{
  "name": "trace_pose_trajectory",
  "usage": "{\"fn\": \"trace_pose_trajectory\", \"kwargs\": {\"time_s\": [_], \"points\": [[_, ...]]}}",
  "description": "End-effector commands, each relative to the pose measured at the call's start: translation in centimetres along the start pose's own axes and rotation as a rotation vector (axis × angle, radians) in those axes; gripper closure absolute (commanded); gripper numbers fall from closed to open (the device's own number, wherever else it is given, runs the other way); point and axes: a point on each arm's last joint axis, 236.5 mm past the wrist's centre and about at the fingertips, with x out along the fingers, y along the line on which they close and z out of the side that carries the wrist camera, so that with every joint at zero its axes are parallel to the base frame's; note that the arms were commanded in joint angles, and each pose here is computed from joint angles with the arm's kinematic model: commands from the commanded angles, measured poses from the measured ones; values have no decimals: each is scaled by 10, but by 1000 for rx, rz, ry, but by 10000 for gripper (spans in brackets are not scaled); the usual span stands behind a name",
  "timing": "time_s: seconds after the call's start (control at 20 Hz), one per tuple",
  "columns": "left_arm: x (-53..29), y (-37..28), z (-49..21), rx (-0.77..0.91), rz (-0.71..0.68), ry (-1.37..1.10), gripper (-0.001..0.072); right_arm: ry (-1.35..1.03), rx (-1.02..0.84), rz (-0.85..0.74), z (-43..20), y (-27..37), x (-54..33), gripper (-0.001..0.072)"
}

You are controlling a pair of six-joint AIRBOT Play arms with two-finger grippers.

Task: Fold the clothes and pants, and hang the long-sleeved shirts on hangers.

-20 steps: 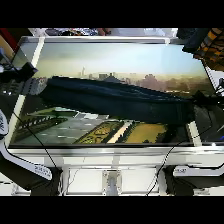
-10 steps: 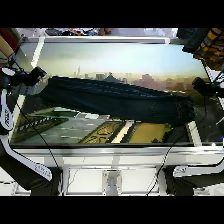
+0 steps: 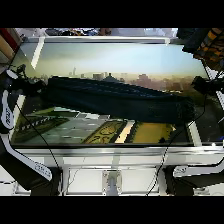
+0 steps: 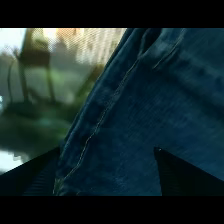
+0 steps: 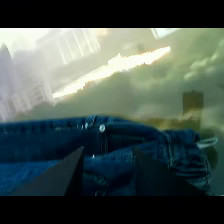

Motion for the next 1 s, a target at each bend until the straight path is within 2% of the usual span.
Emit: {"fn": "trace_pose_trajectory", "kwargs": {"time_s": [0.0, 0.15, 0.3, 0.35, 0.4, 0.55, 0.7, 0.95], "points": [[11, 7, -20, -9, 14, 84, 29, 64, -5, 9, -14, 3, -1, 370], [18, 9, -31, -26, 13, 130, 48, 81, -5, 12, -19, 3, -1, 371], [19, 23, -57, -37, 69, 241, 365, 100, -5, 15, -23, 4, -2, 371], [16, 28, -65, -29, 91, 276, 535, 106, -5, 16, -24, 4, -2, 371], [13, 30, -72, -25, 99, 308, 643, 114, -5, 17, -26, 5, -2, 371], [1, 28, -102, -9, 94, 443, 664, 134, -5, 20, -31, 5, -2, 371], [-26, 51, -139, 9, 199, 611, 666, 175, -13, 13, -41, 3, -4, 371], [-54, 84, -190, -47, 248, 528, 666, 311, -76, -18, -72, -6, -12, 372]]}}
